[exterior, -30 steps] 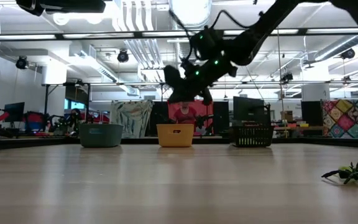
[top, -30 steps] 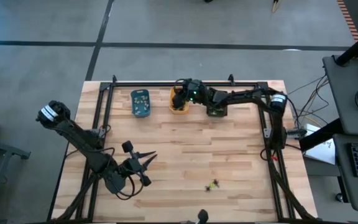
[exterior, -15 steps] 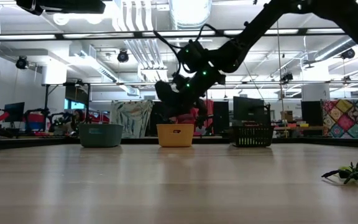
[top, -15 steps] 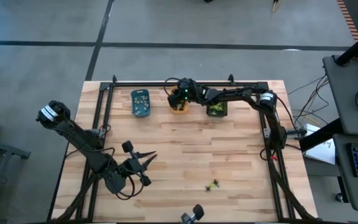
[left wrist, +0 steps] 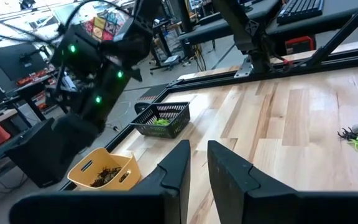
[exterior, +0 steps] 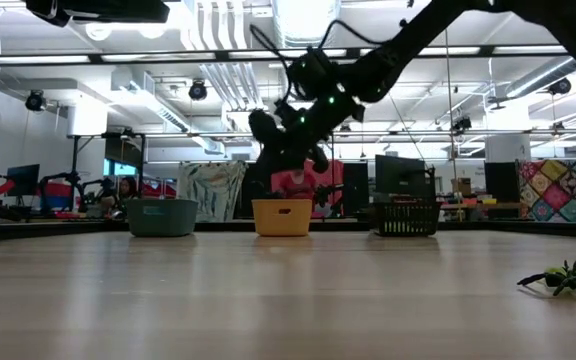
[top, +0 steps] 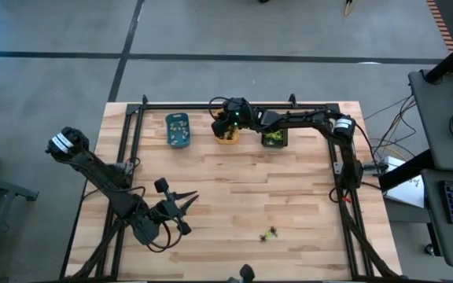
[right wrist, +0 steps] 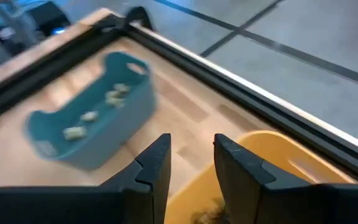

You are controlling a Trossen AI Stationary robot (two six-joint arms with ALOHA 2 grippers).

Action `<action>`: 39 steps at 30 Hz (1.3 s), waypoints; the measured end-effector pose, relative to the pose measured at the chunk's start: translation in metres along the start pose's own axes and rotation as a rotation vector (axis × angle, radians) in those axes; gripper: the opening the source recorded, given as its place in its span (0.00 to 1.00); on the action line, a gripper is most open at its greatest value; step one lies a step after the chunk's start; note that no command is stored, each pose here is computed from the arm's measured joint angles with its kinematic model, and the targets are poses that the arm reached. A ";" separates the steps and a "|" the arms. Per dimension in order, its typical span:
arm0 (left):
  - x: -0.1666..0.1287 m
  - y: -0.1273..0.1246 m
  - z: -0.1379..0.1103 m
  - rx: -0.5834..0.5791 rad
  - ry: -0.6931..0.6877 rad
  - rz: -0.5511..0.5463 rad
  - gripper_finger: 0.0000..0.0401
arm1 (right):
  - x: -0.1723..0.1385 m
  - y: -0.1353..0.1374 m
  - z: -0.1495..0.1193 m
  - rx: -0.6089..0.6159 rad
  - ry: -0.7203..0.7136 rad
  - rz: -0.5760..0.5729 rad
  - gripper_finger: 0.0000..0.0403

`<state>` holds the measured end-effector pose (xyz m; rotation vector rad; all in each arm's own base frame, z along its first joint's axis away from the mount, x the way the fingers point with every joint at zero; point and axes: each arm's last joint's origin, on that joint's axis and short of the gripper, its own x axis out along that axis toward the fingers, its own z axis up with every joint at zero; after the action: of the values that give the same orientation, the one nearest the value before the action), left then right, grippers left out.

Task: Sort Halloween decoration
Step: Put the white skull toy into the blue bin

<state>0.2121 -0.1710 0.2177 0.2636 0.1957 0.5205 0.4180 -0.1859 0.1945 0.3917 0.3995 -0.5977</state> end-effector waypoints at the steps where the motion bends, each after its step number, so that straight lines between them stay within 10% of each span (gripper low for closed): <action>1: 0.000 0.000 0.000 -0.002 0.000 0.000 0.10 | -0.005 0.004 0.004 -0.006 -0.004 0.021 0.28; 15: 0.001 0.000 0.000 -0.065 0.003 -0.012 0.10 | -0.109 0.087 0.020 -0.315 0.110 0.244 0.23; 39: 0.002 -0.004 0.002 -0.157 0.018 -0.145 0.10 | -0.257 0.200 -0.124 -0.615 0.539 0.543 0.23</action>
<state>0.2159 -0.1739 0.2185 0.0908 0.1886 0.3923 0.3150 0.1412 0.2557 0.0479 0.9238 0.1856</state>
